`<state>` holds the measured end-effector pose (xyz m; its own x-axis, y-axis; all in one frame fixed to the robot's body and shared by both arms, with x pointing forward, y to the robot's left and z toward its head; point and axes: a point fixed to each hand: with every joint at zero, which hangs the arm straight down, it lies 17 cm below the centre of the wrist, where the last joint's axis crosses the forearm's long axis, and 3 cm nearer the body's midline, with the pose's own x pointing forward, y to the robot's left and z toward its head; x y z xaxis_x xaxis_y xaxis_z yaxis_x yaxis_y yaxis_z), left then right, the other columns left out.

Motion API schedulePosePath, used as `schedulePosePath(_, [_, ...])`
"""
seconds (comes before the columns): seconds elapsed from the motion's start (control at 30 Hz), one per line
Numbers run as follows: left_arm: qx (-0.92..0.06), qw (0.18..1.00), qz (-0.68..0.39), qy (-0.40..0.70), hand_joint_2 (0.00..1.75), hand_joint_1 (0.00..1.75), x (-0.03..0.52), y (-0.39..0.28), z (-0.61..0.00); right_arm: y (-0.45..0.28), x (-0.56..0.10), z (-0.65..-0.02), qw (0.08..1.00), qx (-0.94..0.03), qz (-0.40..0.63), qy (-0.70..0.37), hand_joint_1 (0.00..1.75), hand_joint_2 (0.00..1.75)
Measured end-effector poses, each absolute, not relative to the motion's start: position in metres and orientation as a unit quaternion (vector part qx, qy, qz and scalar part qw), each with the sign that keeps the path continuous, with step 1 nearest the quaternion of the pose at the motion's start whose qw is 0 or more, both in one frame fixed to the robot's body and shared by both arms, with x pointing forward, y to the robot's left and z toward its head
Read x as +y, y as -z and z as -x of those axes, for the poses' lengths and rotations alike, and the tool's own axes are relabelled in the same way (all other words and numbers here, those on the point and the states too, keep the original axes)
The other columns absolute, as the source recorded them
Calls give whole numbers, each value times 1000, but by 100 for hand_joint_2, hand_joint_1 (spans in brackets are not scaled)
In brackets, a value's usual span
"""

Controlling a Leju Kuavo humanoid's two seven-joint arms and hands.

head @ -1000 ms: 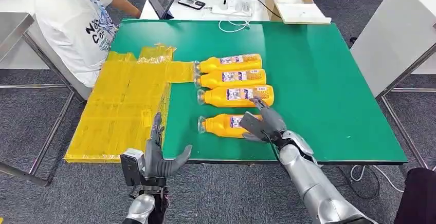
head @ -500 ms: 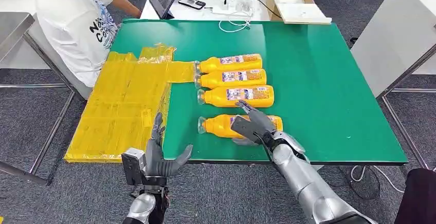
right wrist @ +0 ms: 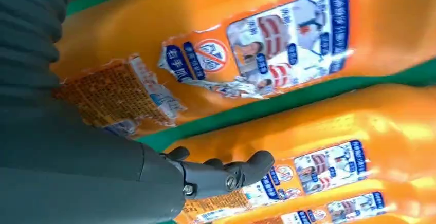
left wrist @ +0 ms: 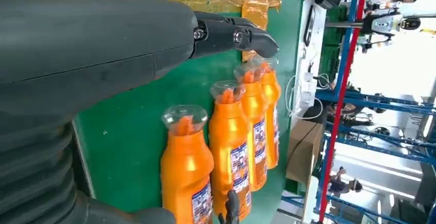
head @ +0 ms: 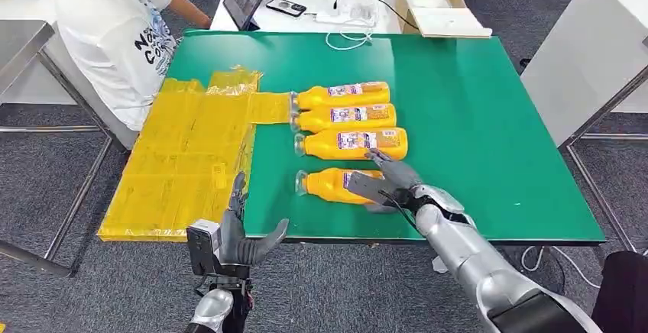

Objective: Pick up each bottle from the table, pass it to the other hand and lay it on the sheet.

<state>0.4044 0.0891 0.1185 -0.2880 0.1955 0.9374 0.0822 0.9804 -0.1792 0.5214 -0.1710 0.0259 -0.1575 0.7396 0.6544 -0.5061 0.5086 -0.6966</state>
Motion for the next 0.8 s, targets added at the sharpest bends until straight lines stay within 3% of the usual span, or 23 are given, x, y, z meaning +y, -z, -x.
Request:
schedulePosePath(0.2, [-800,592,88,-47,175,0,89,-118,-404,-20,-171,-519,642,-573,103,-500,0,175])
schedulePosePath(0.23, [-799,592,88,-47,175,0,89,-117,-404,-19,-171,-519,641,-572,103,-502,7,175])
schedulePosePath(0.27, [-799,592,88,-47,175,0,88,-117,-404,-19,-171,-519,641,-571,104,-503,45,175])
schedulePosePath(0.3, [-799,593,89,-47,175,0,88,-117,-404,-18,-171,-518,640,-569,104,-505,115,175])
schedulePosePath(0.33, [-799,593,89,-47,175,0,88,-117,-404,-17,-171,-518,640,-568,104,-506,161,175])
schedulePosePath(0.47, [-797,595,91,-46,175,0,87,-115,-404,-14,-168,-516,641,-563,100,-511,161,175])
schedulePosePath(0.53, [-797,596,91,-45,175,0,86,-115,-404,-13,-167,-516,641,-562,100,-514,175,175])
schedulePosePath(0.8, [-795,597,92,-44,175,0,86,-113,-405,-12,-166,-515,642,-556,90,-519,175,175])
